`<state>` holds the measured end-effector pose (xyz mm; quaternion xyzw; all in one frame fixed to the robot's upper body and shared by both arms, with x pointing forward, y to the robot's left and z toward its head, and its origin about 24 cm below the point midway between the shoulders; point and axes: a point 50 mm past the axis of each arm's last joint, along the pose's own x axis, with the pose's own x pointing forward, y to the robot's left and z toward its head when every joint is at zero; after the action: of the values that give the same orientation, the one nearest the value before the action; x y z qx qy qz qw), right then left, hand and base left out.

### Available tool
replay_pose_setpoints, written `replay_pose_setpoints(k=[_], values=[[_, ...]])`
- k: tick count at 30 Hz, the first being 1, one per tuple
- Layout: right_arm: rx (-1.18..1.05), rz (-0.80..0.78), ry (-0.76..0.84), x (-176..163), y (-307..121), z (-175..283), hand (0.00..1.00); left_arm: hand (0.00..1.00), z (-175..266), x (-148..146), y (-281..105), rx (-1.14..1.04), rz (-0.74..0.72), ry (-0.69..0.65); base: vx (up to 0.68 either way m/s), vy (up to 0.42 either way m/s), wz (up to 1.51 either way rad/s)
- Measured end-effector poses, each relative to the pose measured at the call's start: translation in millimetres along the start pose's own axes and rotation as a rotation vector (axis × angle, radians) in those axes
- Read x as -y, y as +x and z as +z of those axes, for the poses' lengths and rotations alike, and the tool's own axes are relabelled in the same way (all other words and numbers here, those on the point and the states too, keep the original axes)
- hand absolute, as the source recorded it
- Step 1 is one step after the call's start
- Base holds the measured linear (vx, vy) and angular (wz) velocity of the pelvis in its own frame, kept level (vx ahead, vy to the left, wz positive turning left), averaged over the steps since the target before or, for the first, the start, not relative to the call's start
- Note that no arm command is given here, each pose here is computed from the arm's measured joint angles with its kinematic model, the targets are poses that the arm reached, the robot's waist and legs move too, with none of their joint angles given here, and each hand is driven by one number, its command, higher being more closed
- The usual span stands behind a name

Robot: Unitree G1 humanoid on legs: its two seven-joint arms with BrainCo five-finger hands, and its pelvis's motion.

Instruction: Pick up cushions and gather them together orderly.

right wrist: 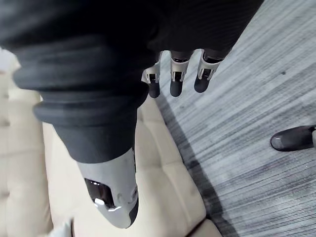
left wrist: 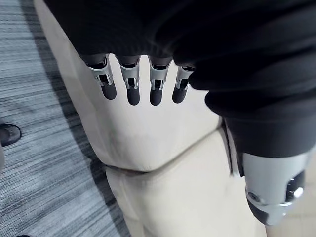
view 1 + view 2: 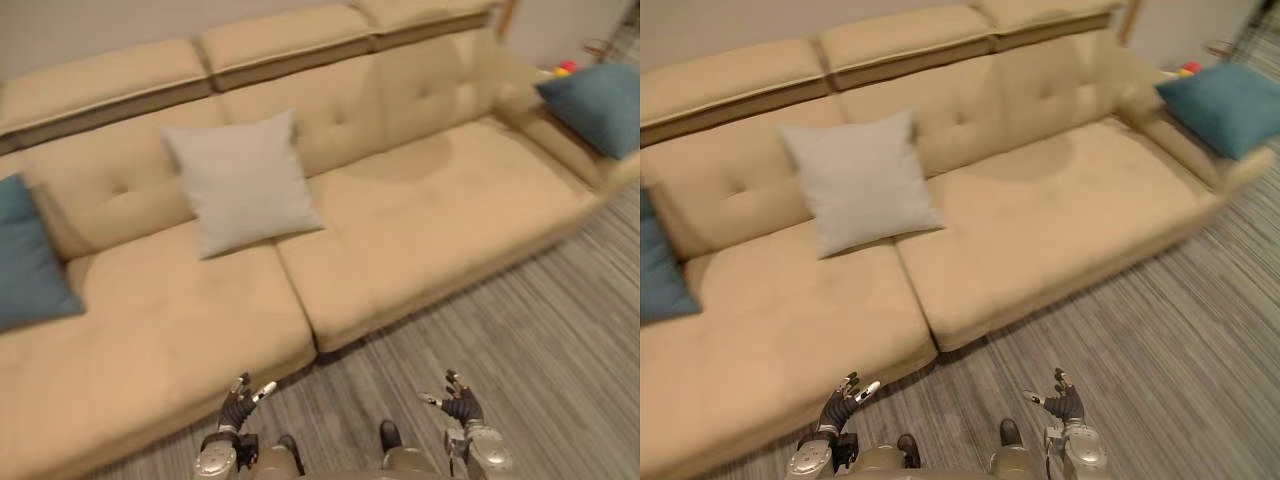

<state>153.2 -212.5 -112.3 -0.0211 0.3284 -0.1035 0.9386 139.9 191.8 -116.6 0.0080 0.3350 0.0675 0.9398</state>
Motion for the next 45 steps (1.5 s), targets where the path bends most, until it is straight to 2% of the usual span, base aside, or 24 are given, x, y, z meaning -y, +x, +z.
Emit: replay_pose_setpoints(k=[1, 5, 8, 13, 17, 21, 28, 35, 43, 45], values=[[0.042, 0.012, 0.000, -4.6, 7.6, 14.8, 0.00, 0.00, 2.9, 0.4, 1.8, 0.008, -0.006, 0.007, -0.03, -0.007, -2.45], [0.070, 0.008, -0.041, -0.6, 13.2, 25.6, 0.00, 0.00, 16.8, 3.3, 9.7, 0.044, -0.023, 0.026, 0.04, -0.046, -2.24], [0.071, 0.025, -0.092, -6.2, 14.1, 26.2, 0.00, 0.00, 23.5, -1.9, 13.1, 0.060, -0.018, 0.049, 0.12, -0.154, -1.92], [0.060, 0.055, -0.158, -8.9, 12.5, 22.3, 0.00, 0.00, 43.6, 12.6, 22.1, 0.118, -0.059, 0.059, 0.22, -0.177, -1.59], [0.050, 0.077, -0.199, -15.8, 12.3, 20.7, 0.00, 0.00, 38.3, 26.7, 18.9, 0.108, -0.080, 0.019, 0.29, 0.002, -1.55], [0.061, 0.113, -0.224, -24.6, 13.6, 23.9, 0.00, 0.00, 23.3, 22.6, 7.5, 0.082, -0.058, 0.007, 0.31, 0.145, -0.96], [0.102, 0.101, -0.230, -25.6, 22.8, 41.0, 0.00, 0.00, 17.2, 13.4, 3.1, 0.069, 0.001, -0.032, 0.52, 0.222, -0.18], [0.036, 0.093, -0.213, -21.3, 16.9, 21.3, 0.00, 0.00, 9.4, 11.0, 3.4, 0.024, -0.008, 0.000, 0.68, 0.200, 0.49], [-0.033, 0.081, -0.187, -18.5, 5.7, -1.3, 0.00, 0.00, 17.3, -4.4, 7.3, 0.044, 0.015, 0.062, 0.68, -0.077, 0.92], [-0.055, 0.071, -0.199, -11.4, 2.8, -7.0, 0.00, 0.00, 12.5, 7.1, 5.3, 0.031, 0.002, 0.038, 0.78, -0.246, 0.74]])
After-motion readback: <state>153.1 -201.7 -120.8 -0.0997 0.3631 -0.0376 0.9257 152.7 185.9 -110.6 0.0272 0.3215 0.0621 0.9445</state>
